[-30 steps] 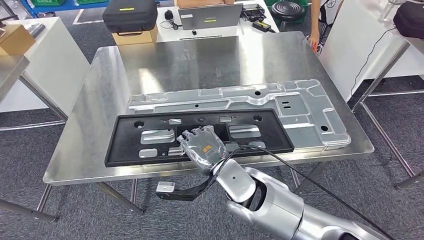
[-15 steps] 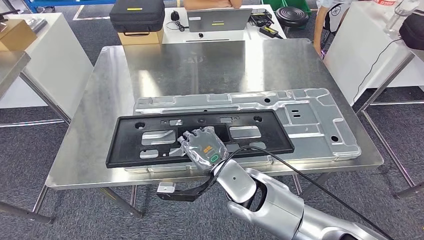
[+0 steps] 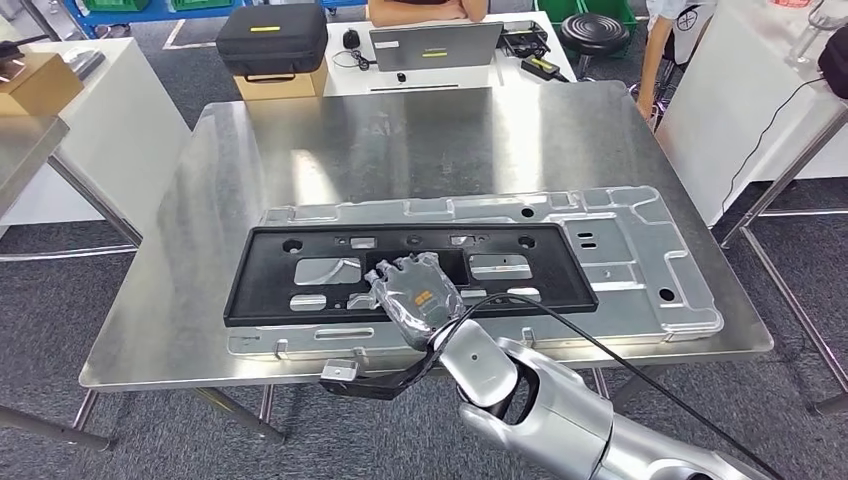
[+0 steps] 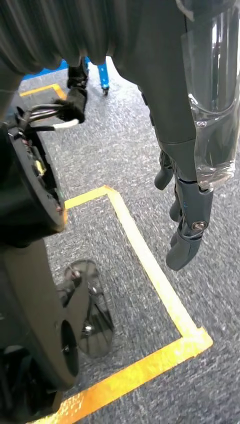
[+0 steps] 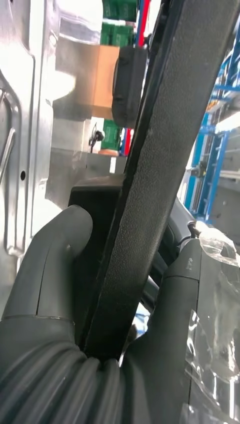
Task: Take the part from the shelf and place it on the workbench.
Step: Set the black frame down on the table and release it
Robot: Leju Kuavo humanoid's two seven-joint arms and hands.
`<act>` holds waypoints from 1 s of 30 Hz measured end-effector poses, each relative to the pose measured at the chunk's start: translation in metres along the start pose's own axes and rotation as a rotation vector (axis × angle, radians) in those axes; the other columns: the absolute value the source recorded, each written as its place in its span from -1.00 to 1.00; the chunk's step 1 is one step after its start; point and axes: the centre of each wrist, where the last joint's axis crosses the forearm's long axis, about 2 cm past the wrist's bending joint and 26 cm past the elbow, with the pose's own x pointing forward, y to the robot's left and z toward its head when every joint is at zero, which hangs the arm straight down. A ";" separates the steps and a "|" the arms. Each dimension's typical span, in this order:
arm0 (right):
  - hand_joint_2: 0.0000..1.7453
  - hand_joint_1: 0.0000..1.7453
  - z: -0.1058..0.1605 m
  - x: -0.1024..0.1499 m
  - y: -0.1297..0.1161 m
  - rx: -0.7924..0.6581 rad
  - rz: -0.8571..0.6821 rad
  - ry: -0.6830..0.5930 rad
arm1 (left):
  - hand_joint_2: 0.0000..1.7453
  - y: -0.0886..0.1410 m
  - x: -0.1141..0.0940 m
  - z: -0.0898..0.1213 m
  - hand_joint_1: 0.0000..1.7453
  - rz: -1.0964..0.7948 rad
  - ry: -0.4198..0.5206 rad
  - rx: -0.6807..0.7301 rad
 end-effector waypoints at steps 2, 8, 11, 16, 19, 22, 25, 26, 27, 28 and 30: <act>1.00 1.00 0.000 0.000 0.000 0.001 0.001 -0.002 | 1.00 -0.001 -0.003 0.000 -1.00 0.000 0.005 -0.002; 1.00 1.00 -0.001 0.000 0.000 -0.001 0.000 -0.007 | 1.00 -0.002 -0.006 0.000 -1.00 0.000 0.012 -0.004; 1.00 1.00 -0.001 0.001 0.000 -0.003 -0.001 -0.011 | 1.00 -0.003 -0.007 0.000 -1.00 -0.001 0.013 -0.004; 1.00 1.00 0.000 0.002 0.003 0.005 -0.007 -0.009 | 1.00 -0.003 -0.009 0.001 -1.00 -0.001 0.017 -0.006; 1.00 1.00 -0.001 0.002 0.003 0.004 -0.006 -0.011 | 1.00 -0.004 -0.010 0.001 -1.00 -0.001 0.020 -0.006; 1.00 1.00 -0.001 0.002 0.002 0.002 -0.007 -0.012 | 1.00 -0.004 -0.011 0.001 -1.00 -0.001 0.022 -0.006; 1.00 1.00 -0.002 0.002 0.002 -0.001 -0.007 -0.012 | 1.00 -0.004 -0.012 0.001 -1.00 0.000 0.023 -0.004; 1.00 1.00 -0.002 0.002 0.001 -0.002 -0.007 -0.012 | 1.00 -0.004 -0.011 0.001 -1.00 0.001 0.020 -0.003; 1.00 1.00 -0.002 0.003 0.001 -0.003 -0.008 -0.013 | 1.00 -0.003 -0.009 0.000 -1.00 0.003 0.016 -0.001; 1.00 1.00 -0.002 0.003 0.002 -0.002 -0.010 -0.014 | 1.00 -0.002 -0.007 0.000 -1.00 0.005 0.012 0.001; 1.00 1.00 -0.002 0.004 0.002 0.000 -0.013 -0.015 | 1.00 0.000 -0.004 0.000 -1.00 0.007 0.006 0.004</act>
